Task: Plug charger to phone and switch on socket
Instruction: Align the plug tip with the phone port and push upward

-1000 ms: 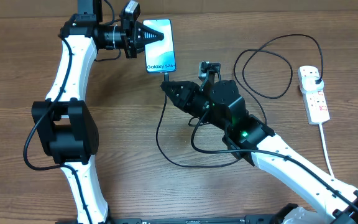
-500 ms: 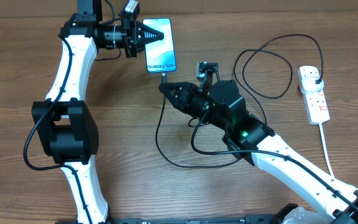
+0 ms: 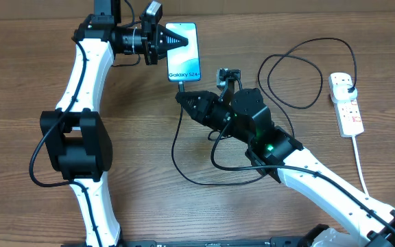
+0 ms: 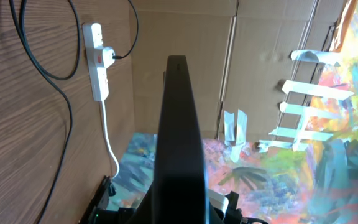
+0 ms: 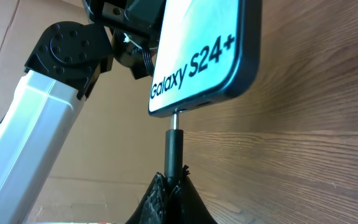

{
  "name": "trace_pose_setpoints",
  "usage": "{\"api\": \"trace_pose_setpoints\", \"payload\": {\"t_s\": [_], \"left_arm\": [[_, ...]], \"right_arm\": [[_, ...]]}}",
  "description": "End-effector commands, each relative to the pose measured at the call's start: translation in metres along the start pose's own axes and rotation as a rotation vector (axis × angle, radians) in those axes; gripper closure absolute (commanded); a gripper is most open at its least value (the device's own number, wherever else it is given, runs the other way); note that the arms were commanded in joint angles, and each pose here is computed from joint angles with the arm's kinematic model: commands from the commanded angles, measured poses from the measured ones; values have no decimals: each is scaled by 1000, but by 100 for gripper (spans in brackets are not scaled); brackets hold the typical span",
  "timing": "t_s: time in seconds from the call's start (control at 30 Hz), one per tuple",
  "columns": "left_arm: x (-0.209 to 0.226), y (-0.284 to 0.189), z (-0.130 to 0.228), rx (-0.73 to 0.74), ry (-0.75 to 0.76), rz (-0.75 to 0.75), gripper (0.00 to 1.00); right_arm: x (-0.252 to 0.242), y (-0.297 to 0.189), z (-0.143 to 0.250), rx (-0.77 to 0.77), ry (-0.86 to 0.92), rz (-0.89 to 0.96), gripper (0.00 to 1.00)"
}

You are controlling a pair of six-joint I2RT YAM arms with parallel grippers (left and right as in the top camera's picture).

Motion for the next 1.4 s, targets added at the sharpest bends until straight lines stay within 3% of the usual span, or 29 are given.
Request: {"api": "trace_pose_setpoints", "payload": {"t_s": [0.0,1.37], "left_arm": [[-10,0,1,18,3,27,96],[-21,-7,-8,31,-4,59,96]], "right_arm": [[5,0,0,-8,-41,-25,96],[5,0,-6,-73,-79,-11,96]]}}
Point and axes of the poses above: each gripper's point midway between its finger pads, its own y axis out along the fingers, its own x axis along the line the jaws close on, z = x × y, the point moved 9 cm from there along -y, back along the fingers
